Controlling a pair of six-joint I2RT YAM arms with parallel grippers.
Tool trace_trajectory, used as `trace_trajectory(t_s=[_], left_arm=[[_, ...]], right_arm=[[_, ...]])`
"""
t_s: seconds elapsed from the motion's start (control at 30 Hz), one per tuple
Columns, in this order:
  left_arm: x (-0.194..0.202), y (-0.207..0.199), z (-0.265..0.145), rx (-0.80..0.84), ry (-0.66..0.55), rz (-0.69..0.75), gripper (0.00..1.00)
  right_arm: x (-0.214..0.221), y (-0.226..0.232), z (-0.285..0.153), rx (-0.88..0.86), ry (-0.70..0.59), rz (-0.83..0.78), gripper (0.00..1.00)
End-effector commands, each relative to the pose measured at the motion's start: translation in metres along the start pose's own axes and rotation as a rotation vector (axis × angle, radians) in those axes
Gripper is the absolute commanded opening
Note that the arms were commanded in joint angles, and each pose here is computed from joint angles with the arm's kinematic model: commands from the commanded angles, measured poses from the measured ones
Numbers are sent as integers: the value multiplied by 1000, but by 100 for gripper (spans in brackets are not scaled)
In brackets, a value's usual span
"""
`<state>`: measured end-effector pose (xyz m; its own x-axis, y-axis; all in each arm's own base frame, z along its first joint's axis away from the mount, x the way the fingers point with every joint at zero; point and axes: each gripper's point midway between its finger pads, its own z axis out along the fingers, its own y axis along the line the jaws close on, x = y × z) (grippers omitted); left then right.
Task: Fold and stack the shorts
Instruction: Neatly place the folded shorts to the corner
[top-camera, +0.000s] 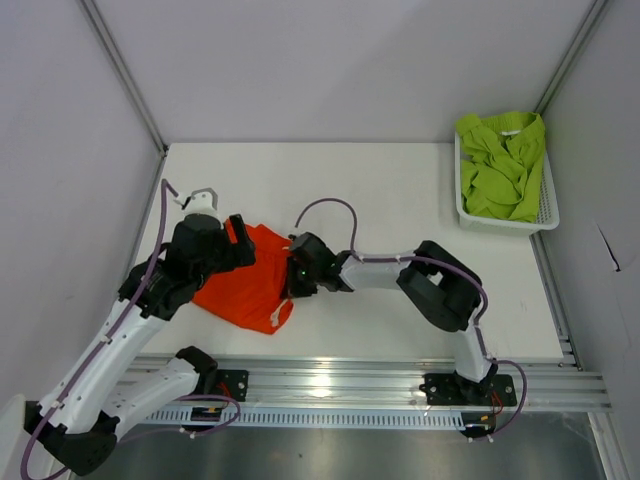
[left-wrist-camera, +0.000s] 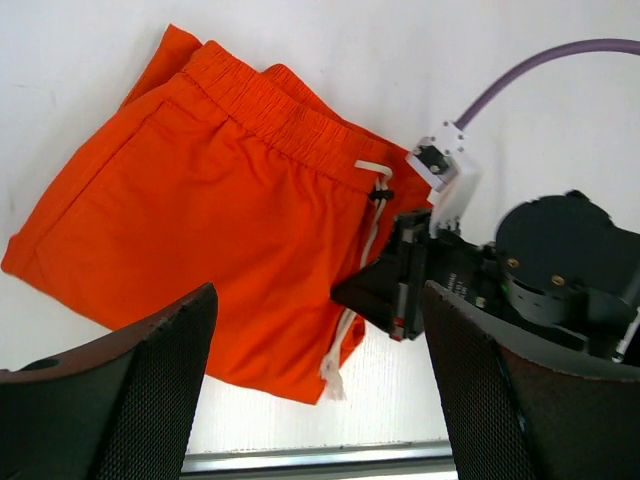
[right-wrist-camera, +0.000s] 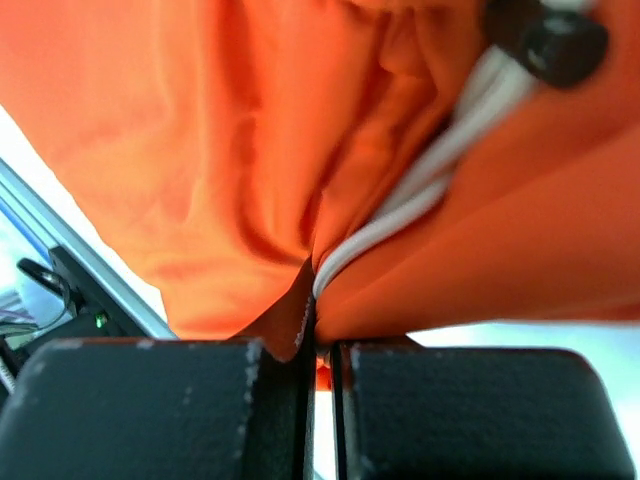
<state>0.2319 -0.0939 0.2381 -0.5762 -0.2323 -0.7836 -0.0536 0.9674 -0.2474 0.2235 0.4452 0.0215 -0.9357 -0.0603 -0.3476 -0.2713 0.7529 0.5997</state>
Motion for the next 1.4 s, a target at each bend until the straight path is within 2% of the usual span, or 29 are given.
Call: trace_trajectory(t_s=[0.0, 0.2, 0.37, 0.53, 0.77, 1.07, 1.2, 1.37], left_arm=[[-30, 12, -21, -41, -109, -24, 84], [-42, 23, -35, -76, -168, -24, 84], [-45, 23, -37, -77, -181, -30, 84], [-41, 21, -32, -69, -170, -34, 84], [-42, 19, -31, -65, -167, -35, 84], [-44, 23, -34, -83, -175, -27, 84], [-45, 26, -36, -95, -180, -21, 84], [-50, 26, -39, -96, -196, -23, 84]], right_arm=[[2, -17, 23, 65, 40, -143, 0], [9, 19, 38, -51, 94, -351, 0], [42, 40, 25, -106, 160, -508, 0], [49, 3, 4, -72, 188, -476, 0], [19, -39, 3, -5, 159, -371, 0], [-7, -32, 37, 16, 141, -369, 0], [-9, -20, 56, 39, 132, -450, 0], [-13, 24, 71, -49, 115, -534, 0]])
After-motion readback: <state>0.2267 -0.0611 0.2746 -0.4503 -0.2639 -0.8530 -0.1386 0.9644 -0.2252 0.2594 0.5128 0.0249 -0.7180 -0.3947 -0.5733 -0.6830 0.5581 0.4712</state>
